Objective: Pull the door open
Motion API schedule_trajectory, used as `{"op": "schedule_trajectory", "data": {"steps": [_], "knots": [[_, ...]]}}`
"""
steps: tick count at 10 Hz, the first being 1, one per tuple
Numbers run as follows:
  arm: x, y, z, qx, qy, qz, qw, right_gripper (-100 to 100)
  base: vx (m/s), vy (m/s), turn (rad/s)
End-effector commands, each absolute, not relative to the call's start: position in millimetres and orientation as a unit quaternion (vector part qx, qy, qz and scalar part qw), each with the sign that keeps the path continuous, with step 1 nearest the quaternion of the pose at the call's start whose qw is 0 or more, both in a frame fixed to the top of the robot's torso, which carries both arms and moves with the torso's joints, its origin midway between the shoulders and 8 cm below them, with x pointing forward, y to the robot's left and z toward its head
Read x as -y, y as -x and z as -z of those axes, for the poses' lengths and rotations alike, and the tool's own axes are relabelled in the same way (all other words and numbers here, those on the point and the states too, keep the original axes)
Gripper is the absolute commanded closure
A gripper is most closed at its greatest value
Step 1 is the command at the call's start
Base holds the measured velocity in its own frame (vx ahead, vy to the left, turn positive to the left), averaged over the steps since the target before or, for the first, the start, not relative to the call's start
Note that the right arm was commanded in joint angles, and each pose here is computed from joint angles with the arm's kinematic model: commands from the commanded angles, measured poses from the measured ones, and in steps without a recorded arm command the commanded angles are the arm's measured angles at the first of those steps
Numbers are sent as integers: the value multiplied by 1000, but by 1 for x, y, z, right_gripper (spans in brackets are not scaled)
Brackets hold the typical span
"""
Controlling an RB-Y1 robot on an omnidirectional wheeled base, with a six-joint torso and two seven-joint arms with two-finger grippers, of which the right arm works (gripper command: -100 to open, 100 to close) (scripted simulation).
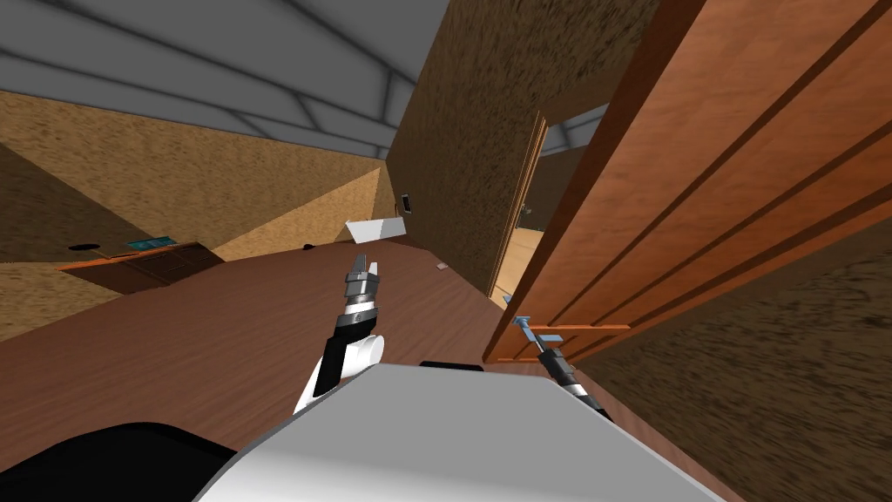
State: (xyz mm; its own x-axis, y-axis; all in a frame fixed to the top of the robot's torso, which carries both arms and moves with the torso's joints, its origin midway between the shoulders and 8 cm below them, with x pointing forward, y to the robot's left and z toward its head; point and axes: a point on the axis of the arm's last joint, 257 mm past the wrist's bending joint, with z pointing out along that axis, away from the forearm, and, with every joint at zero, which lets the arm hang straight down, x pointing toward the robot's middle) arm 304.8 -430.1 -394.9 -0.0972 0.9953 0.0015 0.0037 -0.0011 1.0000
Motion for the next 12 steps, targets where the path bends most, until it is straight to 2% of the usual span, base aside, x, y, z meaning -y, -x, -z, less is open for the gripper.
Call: {"op": "schedule_trajectory", "data": {"steps": [1,6,8,12], "knots": [[425,-312,398,-525,-477,-523,473,100,-185,-47,101],[411,-345,399,-523,-478,-522,475,100,-199,-81,111],[411,-345,399,-523,-478,-522,475,100,-92,-12,6],[399,-371,398,-522,-479,-521,477,100,-167,-73,114]]}}
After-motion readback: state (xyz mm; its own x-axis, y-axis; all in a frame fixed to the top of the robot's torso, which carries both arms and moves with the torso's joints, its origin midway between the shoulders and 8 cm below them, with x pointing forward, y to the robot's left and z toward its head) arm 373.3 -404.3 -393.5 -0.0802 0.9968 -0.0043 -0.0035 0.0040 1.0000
